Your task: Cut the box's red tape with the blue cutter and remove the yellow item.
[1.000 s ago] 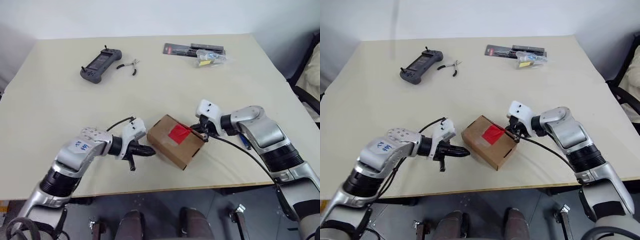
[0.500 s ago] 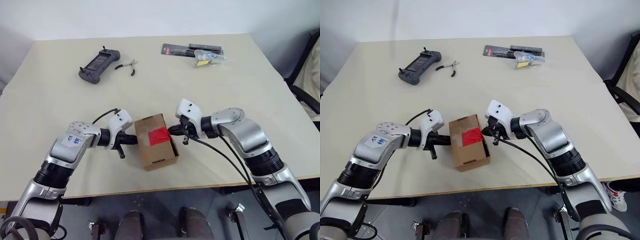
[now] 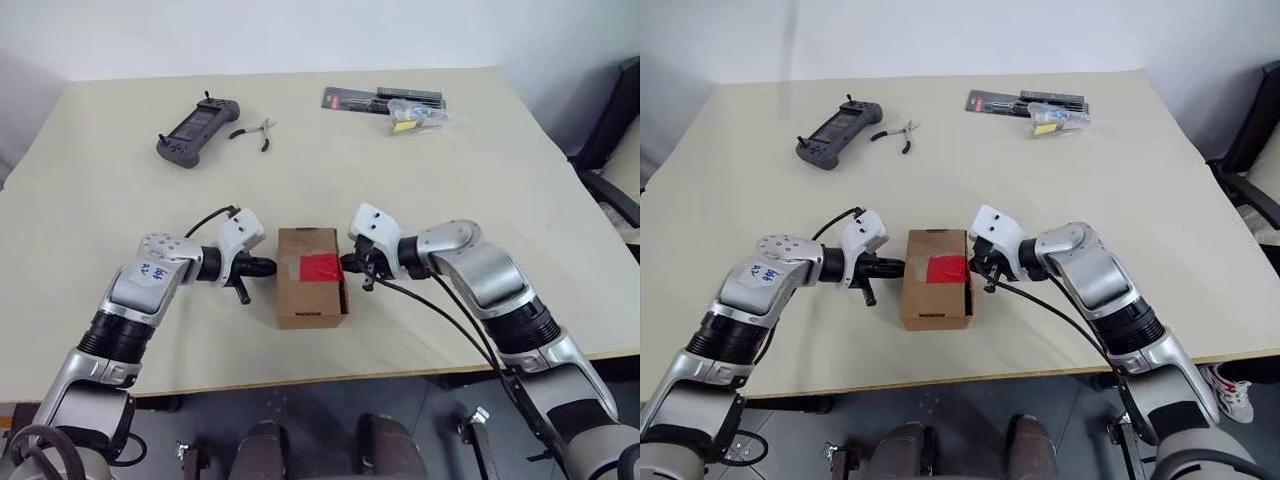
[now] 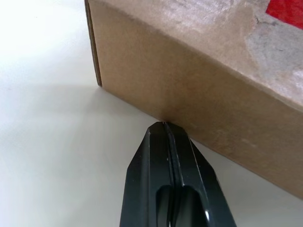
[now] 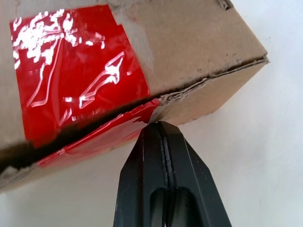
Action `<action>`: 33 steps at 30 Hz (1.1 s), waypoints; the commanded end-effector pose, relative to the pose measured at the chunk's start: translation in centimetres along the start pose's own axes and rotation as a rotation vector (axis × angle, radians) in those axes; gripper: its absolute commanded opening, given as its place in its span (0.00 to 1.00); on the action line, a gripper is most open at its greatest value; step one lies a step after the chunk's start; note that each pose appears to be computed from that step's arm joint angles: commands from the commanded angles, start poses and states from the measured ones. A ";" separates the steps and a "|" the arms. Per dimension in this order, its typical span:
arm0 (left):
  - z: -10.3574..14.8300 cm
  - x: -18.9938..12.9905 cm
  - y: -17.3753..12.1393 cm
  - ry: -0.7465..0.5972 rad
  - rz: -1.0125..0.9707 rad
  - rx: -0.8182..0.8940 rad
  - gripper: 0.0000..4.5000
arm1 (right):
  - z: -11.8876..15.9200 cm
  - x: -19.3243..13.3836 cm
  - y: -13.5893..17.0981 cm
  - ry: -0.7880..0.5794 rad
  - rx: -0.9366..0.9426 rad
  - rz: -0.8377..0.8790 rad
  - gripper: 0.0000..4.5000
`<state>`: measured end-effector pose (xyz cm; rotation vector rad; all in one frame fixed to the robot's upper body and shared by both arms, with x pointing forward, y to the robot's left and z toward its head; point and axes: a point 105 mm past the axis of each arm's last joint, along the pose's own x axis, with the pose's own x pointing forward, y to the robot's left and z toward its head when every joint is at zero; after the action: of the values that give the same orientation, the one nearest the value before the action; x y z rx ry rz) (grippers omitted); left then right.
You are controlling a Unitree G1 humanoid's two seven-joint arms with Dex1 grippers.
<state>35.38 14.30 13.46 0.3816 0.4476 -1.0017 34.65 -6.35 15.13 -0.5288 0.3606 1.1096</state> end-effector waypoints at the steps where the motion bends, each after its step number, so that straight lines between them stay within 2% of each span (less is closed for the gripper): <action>1: 2.2 -2.7 2.5 -0.057 0.084 0.043 0.00 | 0.5 -3.6 -2.5 -0.029 -0.021 -0.185 0.00; 5: 4.1 -4.3 3.0 -0.092 0.068 0.047 0.00 | 2.0 -6.2 -2.4 -0.096 -0.006 -0.227 0.00; 9: 7.0 -4.5 1.4 -0.197 -0.033 0.016 0.00 | 4.0 -7.3 -1.4 -0.173 0.055 -0.236 0.27; 12: 8.8 -4.2 0.3 -0.263 -0.101 -0.005 0.00 | 4.7 -6.8 -0.2 -0.195 0.093 -0.209 0.52; 13: 9.5 -3.7 -0.5 -0.285 -0.149 -0.008 0.00 | 4.9 -6.0 0.5 -0.206 0.112 -0.190 0.57; 15: 9.5 -2.2 -1.3 -0.270 -0.192 0.010 0.00 | 4.6 -4.4 1.7 -0.197 0.136 -0.159 0.75; 18: 8.4 -0.9 -1.6 -0.225 -0.216 0.017 0.00 | 3.9 -3.3 1.8 -0.178 0.159 -0.172 0.98; 26: 5.3 0.4 -2.1 -0.094 -0.241 0.061 0.00 | 1.8 -3.0 1.4 -0.103 0.141 -0.208 0.99; 33: 4.2 0.9 -1.9 -0.076 -0.239 0.051 0.00 | -1.0 -4.0 1.3 -0.010 0.120 -0.228 0.99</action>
<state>34.99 10.11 17.58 0.3412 0.3570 -1.2727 32.20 -8.90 17.07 -0.4115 0.3154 0.8681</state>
